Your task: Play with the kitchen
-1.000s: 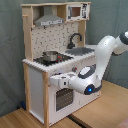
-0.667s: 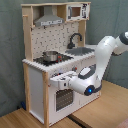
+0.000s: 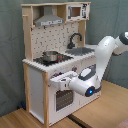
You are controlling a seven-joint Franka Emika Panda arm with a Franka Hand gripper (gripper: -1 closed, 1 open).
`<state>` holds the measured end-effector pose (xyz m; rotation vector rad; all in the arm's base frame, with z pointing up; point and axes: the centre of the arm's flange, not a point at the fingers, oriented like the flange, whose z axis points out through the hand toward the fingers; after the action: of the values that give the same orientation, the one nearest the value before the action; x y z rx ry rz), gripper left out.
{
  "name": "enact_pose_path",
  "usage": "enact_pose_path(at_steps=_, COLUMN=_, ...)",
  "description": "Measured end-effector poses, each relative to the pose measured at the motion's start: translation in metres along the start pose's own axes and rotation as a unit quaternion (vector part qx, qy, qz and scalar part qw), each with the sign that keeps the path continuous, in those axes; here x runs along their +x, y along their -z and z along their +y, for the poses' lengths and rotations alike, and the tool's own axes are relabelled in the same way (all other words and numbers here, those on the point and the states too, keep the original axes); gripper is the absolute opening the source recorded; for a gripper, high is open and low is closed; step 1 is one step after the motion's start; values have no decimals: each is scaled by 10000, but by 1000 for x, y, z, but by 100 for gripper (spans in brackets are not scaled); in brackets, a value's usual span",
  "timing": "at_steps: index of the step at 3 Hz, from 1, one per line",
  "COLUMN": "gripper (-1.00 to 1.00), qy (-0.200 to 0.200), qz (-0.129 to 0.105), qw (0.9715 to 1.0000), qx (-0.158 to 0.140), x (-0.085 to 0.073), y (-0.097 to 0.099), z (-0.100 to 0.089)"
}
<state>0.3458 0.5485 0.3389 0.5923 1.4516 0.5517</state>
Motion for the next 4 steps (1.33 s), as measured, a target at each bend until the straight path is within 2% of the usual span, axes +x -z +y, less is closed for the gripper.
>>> enact_pose_path(at_steps=1, gripper=100, qy=-42, qz=4, qw=10000, qx=0, x=0, y=0, z=0)
enact_pose_path(at_steps=2, gripper=100, qy=-566, qz=62, qw=9984, qx=-15, x=1, y=1, z=0)
enact_pose_path(at_steps=3, gripper=100, qy=-810, qz=122, qw=9966, qx=-91, x=8, y=41, z=17)
enact_pose_path(at_steps=4, gripper=100, qy=-843, qz=4, qw=9962, qx=-217, x=10, y=74, z=29)
